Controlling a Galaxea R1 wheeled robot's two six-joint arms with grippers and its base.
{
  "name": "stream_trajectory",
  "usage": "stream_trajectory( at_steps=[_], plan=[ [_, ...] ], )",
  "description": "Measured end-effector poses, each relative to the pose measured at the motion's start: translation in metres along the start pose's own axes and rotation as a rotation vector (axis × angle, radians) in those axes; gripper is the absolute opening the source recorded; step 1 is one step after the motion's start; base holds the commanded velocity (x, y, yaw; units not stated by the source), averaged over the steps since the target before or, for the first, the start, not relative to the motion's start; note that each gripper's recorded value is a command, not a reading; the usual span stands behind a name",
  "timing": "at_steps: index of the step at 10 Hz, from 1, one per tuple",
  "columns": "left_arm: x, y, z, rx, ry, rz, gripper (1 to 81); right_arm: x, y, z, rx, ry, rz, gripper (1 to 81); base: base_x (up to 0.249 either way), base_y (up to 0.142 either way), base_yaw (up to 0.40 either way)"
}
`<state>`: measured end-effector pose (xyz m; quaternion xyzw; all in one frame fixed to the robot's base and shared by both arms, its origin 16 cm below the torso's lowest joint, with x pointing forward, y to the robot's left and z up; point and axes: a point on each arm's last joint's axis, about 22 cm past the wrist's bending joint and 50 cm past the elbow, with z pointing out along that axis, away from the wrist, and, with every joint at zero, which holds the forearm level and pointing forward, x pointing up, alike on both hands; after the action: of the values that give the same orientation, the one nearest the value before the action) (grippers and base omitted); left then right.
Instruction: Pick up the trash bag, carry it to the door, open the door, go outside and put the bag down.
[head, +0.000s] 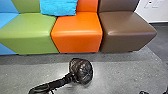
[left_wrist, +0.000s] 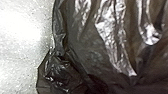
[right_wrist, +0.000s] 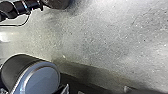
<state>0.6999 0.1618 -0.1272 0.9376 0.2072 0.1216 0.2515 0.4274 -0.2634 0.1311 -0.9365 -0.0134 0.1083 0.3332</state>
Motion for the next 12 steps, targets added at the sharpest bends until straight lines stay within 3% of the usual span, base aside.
stream_trajectory(
  at_steps=[2,4,6,7,9,11,12],
  plan=[
    [-0.011,-0.008,-0.011,0.023,-0.048,-0.017,1.0,0.000,-0.010,-0.012,0.004,-0.020,0.017,81.1,0.000,0.000,0.000],
    [-0.022,-0.012,-0.027,0.028,-0.111,-0.038,1.0,-0.001,-0.021,-0.023,0.009,-0.043,0.031,81.1,0.000,0.000,0.000],
    [-0.022,-0.007,-0.047,0.008,-0.151,-0.068,1.0,-0.002,-0.033,-0.033,0.016,-0.062,0.043,81.1,0.000,0.000,0.000],
    [-0.016,0.003,-0.058,-0.019,-0.167,-0.080,1.0,-0.001,-0.036,-0.038,0.015,-0.062,0.045,81.1,0.000,0.000,0.000],
    [0.017,0.023,-0.101,-0.054,-0.154,-0.089,1.0,-0.004,-0.056,-0.056,0.021,-0.050,0.030,81.1,0.000,0.000,0.000],
    [0.053,0.038,-0.151,-0.065,-0.135,-0.081,1.0,-0.012,-0.073,-0.081,0.011,-0.036,0.021,81.1,0.000,0.000,0.000],
    [0.063,0.054,-0.172,-0.084,-0.132,-0.076,1.0,-0.013,-0.084,-0.094,0.011,-0.020,0.010,81.1,0.000,0.000,0.000]
  ],
)
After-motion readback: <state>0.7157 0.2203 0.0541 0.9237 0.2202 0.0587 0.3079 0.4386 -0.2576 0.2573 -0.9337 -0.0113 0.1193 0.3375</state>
